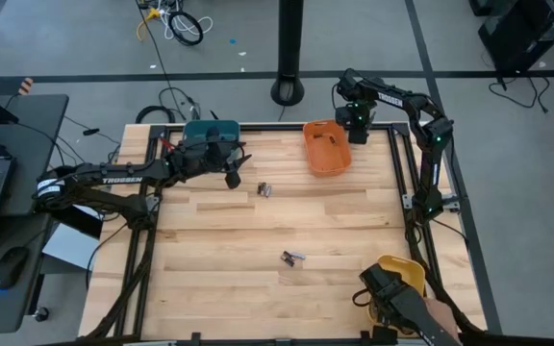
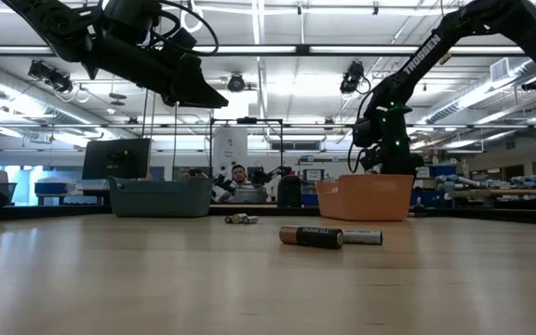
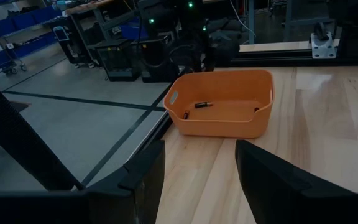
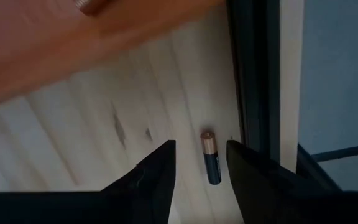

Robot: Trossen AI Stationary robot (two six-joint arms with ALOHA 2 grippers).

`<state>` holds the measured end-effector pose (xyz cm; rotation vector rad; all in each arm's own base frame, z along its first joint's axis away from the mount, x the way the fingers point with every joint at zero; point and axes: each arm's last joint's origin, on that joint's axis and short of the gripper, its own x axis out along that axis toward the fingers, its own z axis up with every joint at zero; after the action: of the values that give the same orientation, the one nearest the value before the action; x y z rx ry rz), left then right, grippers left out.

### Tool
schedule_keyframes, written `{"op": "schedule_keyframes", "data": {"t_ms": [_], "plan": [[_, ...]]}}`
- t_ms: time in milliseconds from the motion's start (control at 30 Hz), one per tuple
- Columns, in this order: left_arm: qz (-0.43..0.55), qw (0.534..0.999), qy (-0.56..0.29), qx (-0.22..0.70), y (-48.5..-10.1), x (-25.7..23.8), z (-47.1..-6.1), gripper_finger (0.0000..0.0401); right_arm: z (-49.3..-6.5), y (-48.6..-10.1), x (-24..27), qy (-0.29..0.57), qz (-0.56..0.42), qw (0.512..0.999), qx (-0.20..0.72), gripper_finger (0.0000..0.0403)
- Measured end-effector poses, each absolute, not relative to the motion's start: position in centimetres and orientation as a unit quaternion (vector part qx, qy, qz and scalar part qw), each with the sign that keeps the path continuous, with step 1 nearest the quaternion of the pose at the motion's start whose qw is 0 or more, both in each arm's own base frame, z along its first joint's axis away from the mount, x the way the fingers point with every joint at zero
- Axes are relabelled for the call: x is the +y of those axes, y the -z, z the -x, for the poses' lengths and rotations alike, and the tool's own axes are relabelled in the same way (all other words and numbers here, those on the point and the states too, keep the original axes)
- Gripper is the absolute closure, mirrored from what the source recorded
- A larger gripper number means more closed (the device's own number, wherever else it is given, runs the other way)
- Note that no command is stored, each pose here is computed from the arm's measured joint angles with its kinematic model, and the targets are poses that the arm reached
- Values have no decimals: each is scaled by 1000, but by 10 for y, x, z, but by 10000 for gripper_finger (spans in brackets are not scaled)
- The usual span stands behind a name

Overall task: Sort batteries
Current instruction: Put the small black battery into the orange bin

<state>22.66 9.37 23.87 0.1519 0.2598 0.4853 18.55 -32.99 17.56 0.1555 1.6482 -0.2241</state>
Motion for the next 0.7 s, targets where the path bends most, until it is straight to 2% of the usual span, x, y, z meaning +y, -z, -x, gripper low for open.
{"op": "schedule_keyframes", "data": {"t_ms": [167, 700], "plan": [[-76, 959, -239, 128, -239, 94, -227, 199, -174, -170, -333, 105, -77, 661, 739, 250], [-82, 959, -238, 130, -239, 94, -227, 199, -175, -160, -339, 93, -66, 672, 732, 251]]}}
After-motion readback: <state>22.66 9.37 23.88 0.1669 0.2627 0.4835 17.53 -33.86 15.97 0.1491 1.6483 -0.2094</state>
